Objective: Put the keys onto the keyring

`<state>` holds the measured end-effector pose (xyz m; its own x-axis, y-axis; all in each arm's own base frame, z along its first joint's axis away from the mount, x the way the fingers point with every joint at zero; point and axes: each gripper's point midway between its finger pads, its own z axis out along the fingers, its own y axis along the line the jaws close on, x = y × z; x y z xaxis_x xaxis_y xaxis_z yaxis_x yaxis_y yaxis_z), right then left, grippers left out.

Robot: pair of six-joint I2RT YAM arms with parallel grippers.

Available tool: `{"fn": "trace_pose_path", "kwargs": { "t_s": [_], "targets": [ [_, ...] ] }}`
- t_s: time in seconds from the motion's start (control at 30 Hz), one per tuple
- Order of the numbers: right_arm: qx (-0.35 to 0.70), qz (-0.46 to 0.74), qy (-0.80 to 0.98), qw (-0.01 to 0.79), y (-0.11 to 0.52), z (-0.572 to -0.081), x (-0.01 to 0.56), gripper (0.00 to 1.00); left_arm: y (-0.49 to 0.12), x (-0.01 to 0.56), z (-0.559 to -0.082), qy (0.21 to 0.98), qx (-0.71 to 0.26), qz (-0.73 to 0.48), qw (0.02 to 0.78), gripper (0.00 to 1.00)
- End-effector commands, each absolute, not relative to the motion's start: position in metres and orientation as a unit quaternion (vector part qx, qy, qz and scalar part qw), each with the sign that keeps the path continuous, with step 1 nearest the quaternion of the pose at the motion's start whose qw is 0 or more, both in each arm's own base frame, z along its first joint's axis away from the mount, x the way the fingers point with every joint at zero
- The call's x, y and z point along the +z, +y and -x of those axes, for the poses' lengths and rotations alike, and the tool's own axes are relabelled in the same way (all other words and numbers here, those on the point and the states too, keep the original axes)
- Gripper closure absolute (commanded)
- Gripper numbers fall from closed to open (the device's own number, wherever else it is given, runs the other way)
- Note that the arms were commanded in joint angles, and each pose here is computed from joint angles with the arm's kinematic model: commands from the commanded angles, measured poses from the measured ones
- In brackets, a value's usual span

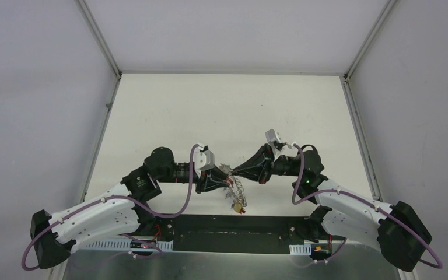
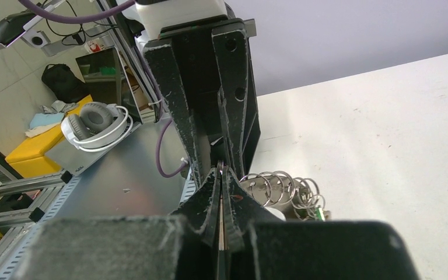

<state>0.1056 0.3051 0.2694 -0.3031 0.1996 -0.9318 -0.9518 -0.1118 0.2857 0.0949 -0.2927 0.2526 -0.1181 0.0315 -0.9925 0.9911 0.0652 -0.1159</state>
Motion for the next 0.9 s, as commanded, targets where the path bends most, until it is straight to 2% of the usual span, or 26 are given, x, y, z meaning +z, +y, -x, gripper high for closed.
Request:
{"fn": "trace_pose_path", "kwargs": {
  "t_s": [0.0, 0.37, 0.47, 0.53, 0.87],
  "targets": [
    [0.637, 0.371, 0.433, 0.519, 0.299, -0.110, 0.311, 1.00, -0.296, 0.248, -0.092, 0.562, -0.474, -0.491, 0.468, 1.00],
    [0.631, 0.359, 0.447, 0.522, 0.297, -0.113, 0.301, 1.00, -0.306, 0.264, -0.095, 0.569, -0.460, -0.484, 0.480, 1.00],
    [0.630, 0.359, 0.447, 0.524, 0.297, -0.113, 0.301, 1.00, -0.307, 0.268, -0.093, 0.560, -0.457, -0.489, 0.488, 0.72],
    [0.629, 0.359, 0.448, 0.524, 0.297, -0.113, 0.300, 1.00, -0.304, 0.271, -0.091, 0.553, -0.455, -0.491, 0.496, 0.64],
    [0.626, 0.356, 0.450, 0.528, 0.294, -0.113, 0.299, 1.00, -0.280, 0.279, -0.095, 0.562, -0.428, -0.474, 0.526, 0.54]
  ]
}}
